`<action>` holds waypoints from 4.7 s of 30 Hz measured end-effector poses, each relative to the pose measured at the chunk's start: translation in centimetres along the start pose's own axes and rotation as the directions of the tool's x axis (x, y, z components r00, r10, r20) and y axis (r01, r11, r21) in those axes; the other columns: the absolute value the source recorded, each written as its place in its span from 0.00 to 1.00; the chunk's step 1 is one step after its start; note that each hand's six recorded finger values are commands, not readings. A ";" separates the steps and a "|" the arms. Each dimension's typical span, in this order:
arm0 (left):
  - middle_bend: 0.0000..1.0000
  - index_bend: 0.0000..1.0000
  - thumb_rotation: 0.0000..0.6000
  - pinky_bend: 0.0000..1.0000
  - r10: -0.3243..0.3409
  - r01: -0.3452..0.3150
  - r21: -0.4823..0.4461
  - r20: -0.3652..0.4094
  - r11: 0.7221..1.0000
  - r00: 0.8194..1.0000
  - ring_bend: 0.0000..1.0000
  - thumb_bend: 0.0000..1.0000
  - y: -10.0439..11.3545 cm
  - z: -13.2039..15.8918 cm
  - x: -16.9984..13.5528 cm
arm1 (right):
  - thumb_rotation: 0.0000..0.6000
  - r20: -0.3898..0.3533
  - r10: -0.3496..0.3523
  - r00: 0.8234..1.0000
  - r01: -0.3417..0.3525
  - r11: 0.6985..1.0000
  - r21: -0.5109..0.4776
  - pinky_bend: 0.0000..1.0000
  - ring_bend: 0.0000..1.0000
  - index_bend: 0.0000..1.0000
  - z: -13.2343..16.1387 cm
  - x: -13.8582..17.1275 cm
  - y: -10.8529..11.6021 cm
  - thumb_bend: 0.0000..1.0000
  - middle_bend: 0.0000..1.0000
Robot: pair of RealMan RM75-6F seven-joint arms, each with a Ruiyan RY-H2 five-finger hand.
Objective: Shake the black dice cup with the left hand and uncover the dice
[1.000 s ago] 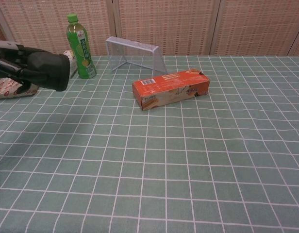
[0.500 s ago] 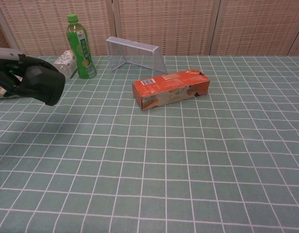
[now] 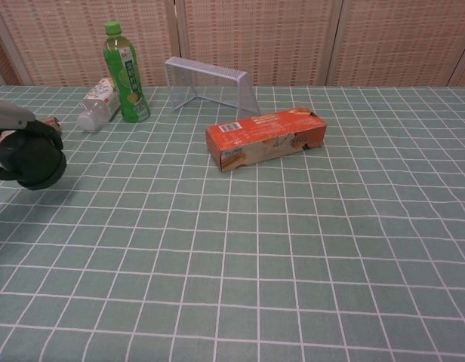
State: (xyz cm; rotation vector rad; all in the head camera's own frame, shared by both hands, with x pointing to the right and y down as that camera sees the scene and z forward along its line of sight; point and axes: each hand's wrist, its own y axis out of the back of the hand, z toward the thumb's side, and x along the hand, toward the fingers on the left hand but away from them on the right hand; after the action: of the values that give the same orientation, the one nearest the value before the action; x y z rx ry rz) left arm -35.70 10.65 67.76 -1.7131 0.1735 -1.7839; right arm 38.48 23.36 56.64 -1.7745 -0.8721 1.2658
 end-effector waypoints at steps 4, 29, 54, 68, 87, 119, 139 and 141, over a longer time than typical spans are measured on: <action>0.62 0.59 1.00 0.76 0.004 0.012 0.118 -0.136 0.993 0.991 0.61 0.40 0.3 -0.5 -0.5 | 1.00 -0.002 0.004 1.000 -0.004 1.000 -0.002 0.00 0.00 0.00 0.0 0.0 -0.1 0.12 0.00; 0.61 0.59 1.00 0.75 0.129 -0.009 -0.545 0.182 0.838 0.975 0.59 0.40 3.5 5.6 -2.7 | 1.00 -0.007 0.005 1.000 -0.005 1.000 -0.013 0.00 0.00 0.00 0.1 0.1 0.0 0.12 0.00; 0.61 0.57 1.00 0.75 -0.077 0.079 -0.026 0.056 0.997 0.995 0.60 0.41 -2.0 1.4 -0.6 | 1.00 -0.007 0.007 1.000 -0.007 1.000 -0.017 0.00 0.00 0.00 0.1 0.1 -0.1 0.12 0.00; 0.40 0.34 1.00 0.46 -0.087 0.088 0.069 -0.014 0.994 0.996 0.41 0.41 -4.2 2.1 0.7 | 1.00 -0.007 0.001 1.000 -0.002 1.000 -0.024 0.00 0.00 0.00 0.1 0.1 0.0 0.12 0.00; 0.00 0.00 1.00 0.09 -0.058 0.059 0.052 -0.008 0.997 0.998 0.00 0.37 -4.5 2.0 0.9 | 1.00 -0.005 -0.005 1.000 0.004 1.000 -0.028 0.00 0.00 0.00 0.1 0.1 0.1 0.12 0.00; 0.00 0.00 1.00 0.07 -0.052 0.051 0.037 0.021 0.998 0.998 0.00 0.37 -4.1 2.9 1.2 | 1.00 -0.013 -0.019 1.000 0.019 0.999 -0.038 0.00 0.00 0.00 0.2 0.1 0.4 0.12 0.00; 0.00 0.00 1.00 0.07 -0.065 0.064 0.013 0.029 0.998 0.998 0.00 0.36 -4.2 2.9 1.6 | 1.00 -0.011 -0.028 1.000 0.028 0.998 -0.050 0.00 0.00 0.00 0.2 0.2 0.5 0.12 0.00; 0.00 0.00 1.00 0.07 -0.064 0.064 -0.002 0.030 0.998 0.998 0.00 0.36 -4.0 2.9 1.6 | 1.00 -0.009 -0.027 1.000 0.027 0.998 -0.050 0.00 0.00 0.00 0.1 0.2 0.5 0.12 0.00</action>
State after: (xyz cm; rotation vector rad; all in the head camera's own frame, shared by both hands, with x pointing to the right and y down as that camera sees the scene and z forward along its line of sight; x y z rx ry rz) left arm -34.33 13.91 71.58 -1.7643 0.1093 -1.8032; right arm 38.46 23.35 56.09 -1.8007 -0.9265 1.2263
